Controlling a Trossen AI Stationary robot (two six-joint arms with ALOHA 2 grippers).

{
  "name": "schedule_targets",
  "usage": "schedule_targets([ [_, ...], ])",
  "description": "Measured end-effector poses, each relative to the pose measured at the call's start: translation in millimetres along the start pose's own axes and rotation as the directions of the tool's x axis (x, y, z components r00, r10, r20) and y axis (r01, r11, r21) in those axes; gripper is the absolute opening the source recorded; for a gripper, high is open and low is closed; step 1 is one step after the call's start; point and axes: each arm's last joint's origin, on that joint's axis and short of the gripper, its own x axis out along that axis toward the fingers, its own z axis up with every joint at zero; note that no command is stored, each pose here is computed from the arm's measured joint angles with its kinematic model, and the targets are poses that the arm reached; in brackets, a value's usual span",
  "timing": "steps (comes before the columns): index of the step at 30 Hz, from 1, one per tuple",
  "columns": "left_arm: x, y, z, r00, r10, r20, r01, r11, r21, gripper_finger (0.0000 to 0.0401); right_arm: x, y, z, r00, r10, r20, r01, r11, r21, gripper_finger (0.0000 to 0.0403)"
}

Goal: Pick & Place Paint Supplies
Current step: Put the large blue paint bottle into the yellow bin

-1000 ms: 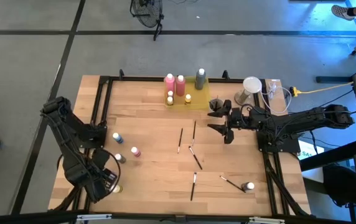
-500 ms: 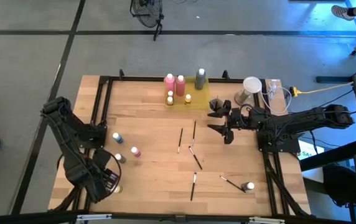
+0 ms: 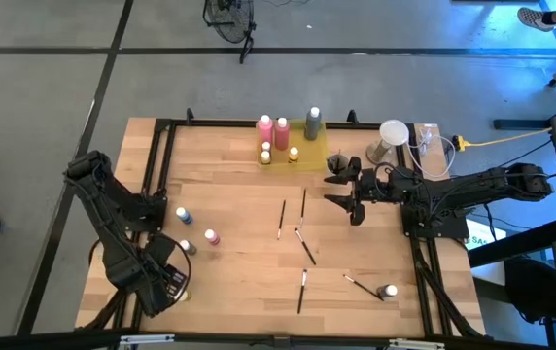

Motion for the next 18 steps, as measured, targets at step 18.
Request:
schedule_targets([
  [18,1.0,-1.5,-0.6,1.000,-0.010,-0.001,0.010,1.000,-0.001,0.0118,0.0,0.0,0.0,1.000,0.000,0.000,0.000,1.000,0.000,0.0245],
])
